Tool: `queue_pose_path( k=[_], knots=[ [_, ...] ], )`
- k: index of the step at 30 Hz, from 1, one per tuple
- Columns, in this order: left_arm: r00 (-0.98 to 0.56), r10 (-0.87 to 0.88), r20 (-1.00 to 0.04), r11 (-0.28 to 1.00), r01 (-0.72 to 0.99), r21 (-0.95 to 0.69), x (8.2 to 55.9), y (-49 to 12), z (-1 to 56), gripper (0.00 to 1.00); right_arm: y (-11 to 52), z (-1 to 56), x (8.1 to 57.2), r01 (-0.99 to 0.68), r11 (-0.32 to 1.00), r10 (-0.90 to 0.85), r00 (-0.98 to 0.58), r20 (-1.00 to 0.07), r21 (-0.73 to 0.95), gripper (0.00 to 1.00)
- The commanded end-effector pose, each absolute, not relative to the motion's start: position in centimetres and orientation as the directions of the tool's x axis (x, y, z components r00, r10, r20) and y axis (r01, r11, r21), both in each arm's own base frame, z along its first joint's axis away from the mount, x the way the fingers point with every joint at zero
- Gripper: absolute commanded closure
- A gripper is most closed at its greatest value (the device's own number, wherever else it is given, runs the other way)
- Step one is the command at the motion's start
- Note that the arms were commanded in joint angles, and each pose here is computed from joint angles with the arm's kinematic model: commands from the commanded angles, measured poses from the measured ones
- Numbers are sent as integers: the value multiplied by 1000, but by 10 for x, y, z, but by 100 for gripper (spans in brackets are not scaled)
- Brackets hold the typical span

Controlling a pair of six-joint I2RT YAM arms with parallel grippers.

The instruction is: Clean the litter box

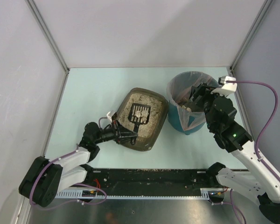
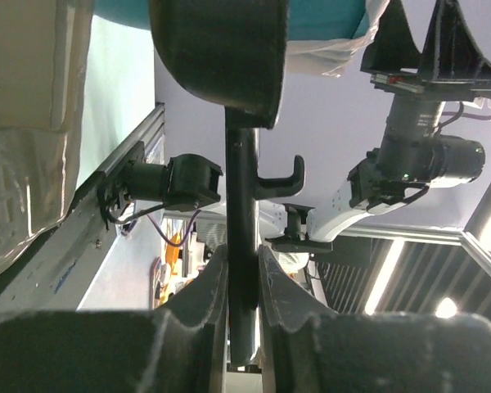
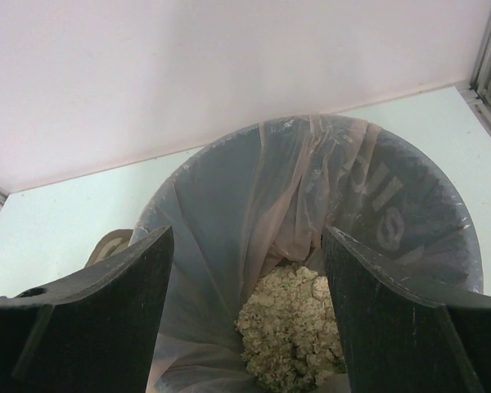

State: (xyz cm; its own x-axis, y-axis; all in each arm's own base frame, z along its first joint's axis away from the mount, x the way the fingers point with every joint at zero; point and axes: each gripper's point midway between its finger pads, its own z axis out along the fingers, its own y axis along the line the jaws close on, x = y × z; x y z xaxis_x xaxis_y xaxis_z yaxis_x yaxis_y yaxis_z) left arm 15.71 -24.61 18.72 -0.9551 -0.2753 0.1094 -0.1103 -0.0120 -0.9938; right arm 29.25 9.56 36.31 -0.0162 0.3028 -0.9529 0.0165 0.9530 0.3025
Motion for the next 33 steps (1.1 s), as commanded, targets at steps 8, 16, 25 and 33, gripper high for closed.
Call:
queue_pose_path(
  k=[8, 16, 25, 33],
  knots=[
    [-934, -356, 40, 53, -63, -997, 191, -256, 228, 100, 91, 373, 296, 39, 950, 307, 33, -951, 308, 23],
    [-939, -344, -23, 61, 2, -998, 200, -270, 294, 100, 87, 372, 296, 52, 955, 289, 33, -957, 290, 22],
    [-953, -296, -61, 65, 44, -997, 197, -296, 357, 100, 76, 397, 287, 47, 943, 322, 120, -939, 329, 22],
    [-970, -227, -85, 43, 77, -996, 194, -331, 388, 100, 59, 405, 274, 80, 938, 323, 155, -934, 338, 22]
  ],
)
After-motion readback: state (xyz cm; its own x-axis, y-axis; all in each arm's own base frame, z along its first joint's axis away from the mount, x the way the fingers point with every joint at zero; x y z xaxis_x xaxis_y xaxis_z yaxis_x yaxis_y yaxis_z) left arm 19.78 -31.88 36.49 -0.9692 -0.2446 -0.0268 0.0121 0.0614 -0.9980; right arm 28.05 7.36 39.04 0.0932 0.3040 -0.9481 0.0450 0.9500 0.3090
